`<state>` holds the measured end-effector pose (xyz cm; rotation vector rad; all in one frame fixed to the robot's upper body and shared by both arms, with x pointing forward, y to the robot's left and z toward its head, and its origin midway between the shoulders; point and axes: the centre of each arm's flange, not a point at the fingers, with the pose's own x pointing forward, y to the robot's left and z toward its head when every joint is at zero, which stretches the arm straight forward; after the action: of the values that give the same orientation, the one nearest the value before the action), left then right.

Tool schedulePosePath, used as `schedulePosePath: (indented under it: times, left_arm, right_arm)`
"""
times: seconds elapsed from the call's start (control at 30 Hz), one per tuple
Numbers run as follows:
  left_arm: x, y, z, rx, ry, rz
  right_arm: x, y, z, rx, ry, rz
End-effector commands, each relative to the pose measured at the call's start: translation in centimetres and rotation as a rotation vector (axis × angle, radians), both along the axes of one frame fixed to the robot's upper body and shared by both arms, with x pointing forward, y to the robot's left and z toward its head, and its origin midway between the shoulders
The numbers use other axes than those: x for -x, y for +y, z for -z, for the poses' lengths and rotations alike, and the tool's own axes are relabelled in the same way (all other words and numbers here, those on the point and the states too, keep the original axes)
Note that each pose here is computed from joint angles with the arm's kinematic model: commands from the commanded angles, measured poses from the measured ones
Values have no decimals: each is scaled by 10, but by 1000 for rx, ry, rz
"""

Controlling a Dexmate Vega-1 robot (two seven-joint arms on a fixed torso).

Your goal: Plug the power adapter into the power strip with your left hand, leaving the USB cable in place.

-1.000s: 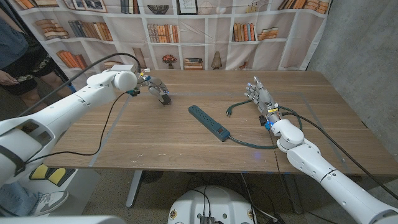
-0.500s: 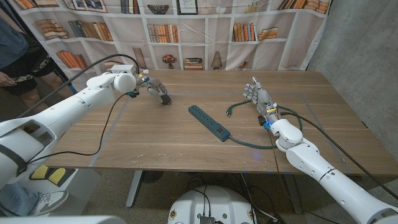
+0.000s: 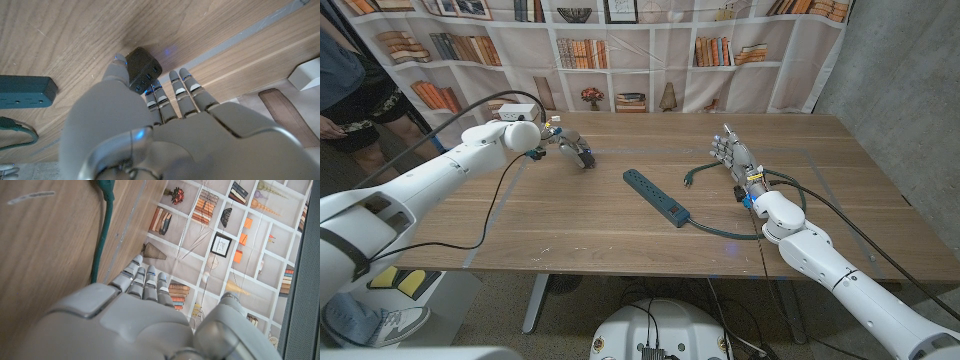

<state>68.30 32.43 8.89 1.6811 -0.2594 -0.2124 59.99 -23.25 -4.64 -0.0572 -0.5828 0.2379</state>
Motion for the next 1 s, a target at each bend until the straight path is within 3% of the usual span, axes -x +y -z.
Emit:
schedulePosePath:
  times: [0.03,0.2,0.3,1.0]
  left_arm:
    - [1,4,3,41,-44,15]
    - [5,3,4,51,-100,17]
    - [5,2,5,51,-94,14]
    - [2,2,9,57,-78,11]
  right_arm:
    - [-4,3,1,9,7,-14]
    - [-6,3,2,5,10,-21]
    - [-7,4,2,-9,4,-49]
    - [-8,4,2,4,9,-42]
